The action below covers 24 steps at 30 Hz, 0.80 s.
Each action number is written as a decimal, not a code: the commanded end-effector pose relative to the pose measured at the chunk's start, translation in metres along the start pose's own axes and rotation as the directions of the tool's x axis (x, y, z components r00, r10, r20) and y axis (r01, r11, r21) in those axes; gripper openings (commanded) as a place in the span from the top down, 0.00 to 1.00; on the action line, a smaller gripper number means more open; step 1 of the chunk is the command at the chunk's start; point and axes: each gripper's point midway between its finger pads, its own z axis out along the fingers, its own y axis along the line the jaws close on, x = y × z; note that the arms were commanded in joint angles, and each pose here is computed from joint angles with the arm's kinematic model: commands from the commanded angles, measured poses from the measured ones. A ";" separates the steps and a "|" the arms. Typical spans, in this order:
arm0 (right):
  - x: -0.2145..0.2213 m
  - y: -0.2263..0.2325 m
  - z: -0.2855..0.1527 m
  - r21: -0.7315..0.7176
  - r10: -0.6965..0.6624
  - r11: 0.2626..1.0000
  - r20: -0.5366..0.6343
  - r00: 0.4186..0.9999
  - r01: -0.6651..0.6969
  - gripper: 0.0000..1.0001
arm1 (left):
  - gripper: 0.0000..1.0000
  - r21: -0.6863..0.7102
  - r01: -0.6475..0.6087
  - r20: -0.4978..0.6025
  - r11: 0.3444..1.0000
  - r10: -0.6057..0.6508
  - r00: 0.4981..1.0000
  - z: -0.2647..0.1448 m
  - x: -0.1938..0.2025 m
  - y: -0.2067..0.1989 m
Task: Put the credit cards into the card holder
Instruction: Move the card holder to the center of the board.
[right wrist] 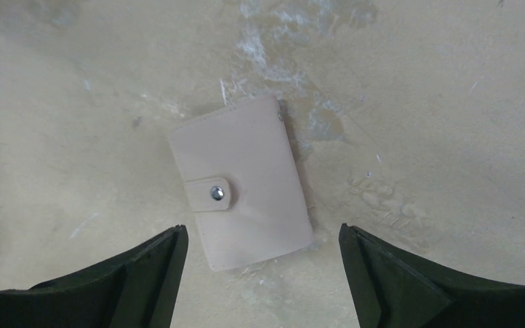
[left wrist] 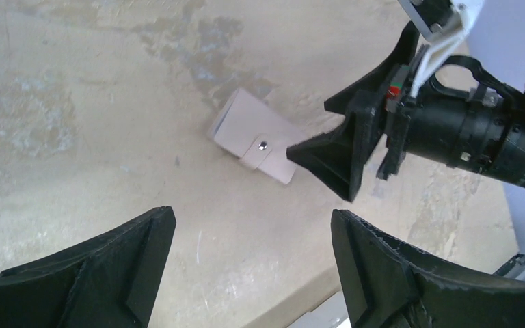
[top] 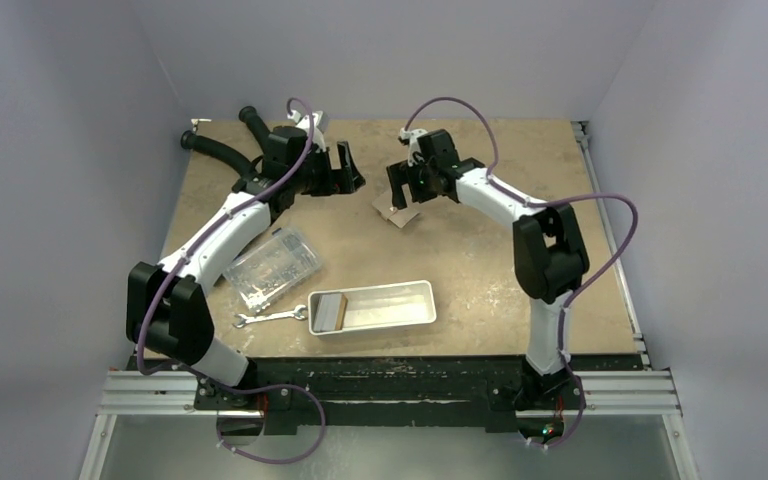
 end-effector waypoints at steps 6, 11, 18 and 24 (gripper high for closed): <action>0.006 0.004 0.038 -0.046 0.017 0.999 -0.028 0.999 -0.018 0.12 | 0.09 0.038 -0.023 0.048 0.999 0.021 0.999 -0.014 -0.007 -0.008; 0.018 0.005 0.054 -0.058 0.089 0.994 -0.067 0.994 -0.093 0.15 | 0.10 0.071 -0.013 0.049 0.997 0.009 0.999 -0.016 -0.007 -0.014; 0.035 0.014 0.062 -0.169 0.236 0.953 -0.104 0.966 -0.251 0.27 | 0.10 0.097 -0.005 0.049 0.995 0.000 0.999 -0.019 -0.007 -0.019; 0.045 -0.014 0.078 0.029 0.416 0.909 -0.073 0.906 -0.415 0.58 | 0.10 0.113 -0.001 0.048 0.994 -0.004 0.999 -0.020 -0.007 -0.022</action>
